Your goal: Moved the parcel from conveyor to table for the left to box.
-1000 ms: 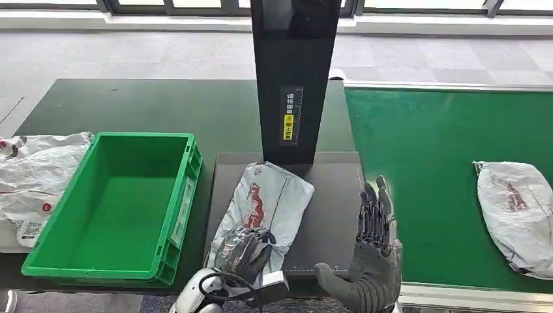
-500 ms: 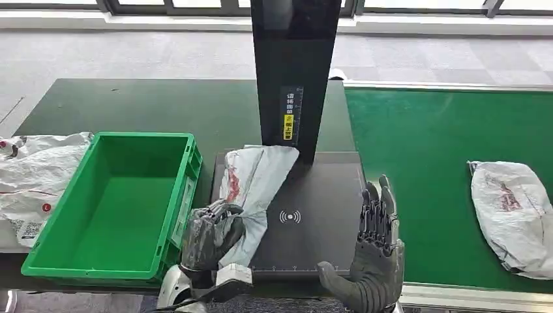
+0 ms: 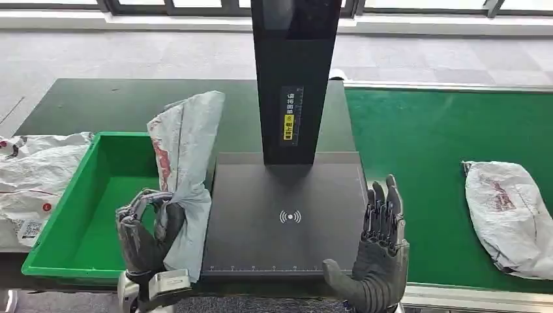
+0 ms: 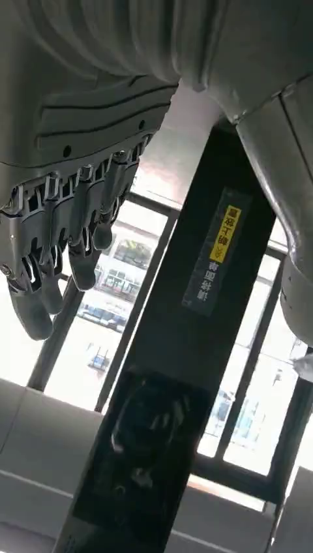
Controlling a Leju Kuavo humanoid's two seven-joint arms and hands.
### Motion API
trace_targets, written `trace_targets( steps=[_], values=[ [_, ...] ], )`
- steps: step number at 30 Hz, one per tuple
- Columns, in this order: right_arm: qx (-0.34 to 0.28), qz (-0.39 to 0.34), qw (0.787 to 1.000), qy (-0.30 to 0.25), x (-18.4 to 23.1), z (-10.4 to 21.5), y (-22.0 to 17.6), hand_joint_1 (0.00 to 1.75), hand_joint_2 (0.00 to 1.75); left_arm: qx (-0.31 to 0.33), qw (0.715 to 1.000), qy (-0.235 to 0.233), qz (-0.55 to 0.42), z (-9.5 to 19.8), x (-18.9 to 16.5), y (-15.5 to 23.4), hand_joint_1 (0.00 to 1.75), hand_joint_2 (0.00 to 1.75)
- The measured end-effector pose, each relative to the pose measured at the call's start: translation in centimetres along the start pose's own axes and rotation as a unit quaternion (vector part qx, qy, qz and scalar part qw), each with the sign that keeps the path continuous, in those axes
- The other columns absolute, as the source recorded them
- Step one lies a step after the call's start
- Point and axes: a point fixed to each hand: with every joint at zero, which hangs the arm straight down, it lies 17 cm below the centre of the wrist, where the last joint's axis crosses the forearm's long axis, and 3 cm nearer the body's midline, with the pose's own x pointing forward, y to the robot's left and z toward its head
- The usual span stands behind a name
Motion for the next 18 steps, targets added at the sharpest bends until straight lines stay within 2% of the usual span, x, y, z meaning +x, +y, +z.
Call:
trace_targets(
  steps=[7, 11, 18],
  values=[
    [0.005, -0.002, 1.0, -0.001, 0.0, 0.0, 0.2, 0.0, 1.75, 0.026, 0.996, 0.074, -0.042, -2.1, -7.7, 3.3, 1.75, 1.75],
    [0.012, -0.005, 1.0, -0.002, 0.1, 0.1, 0.4, 0.0, 1.75, 0.018, 0.99, 0.134, -0.05, -1.7, -13.2, 4.0, 1.75, 1.75],
    [0.022, -0.009, 1.0, -0.004, 0.2, 0.1, 0.8, 0.0, 1.75, 0.008, 0.977, 0.198, -0.074, -1.2, -19.4, 4.5, 1.75, 1.75]
  ],
)
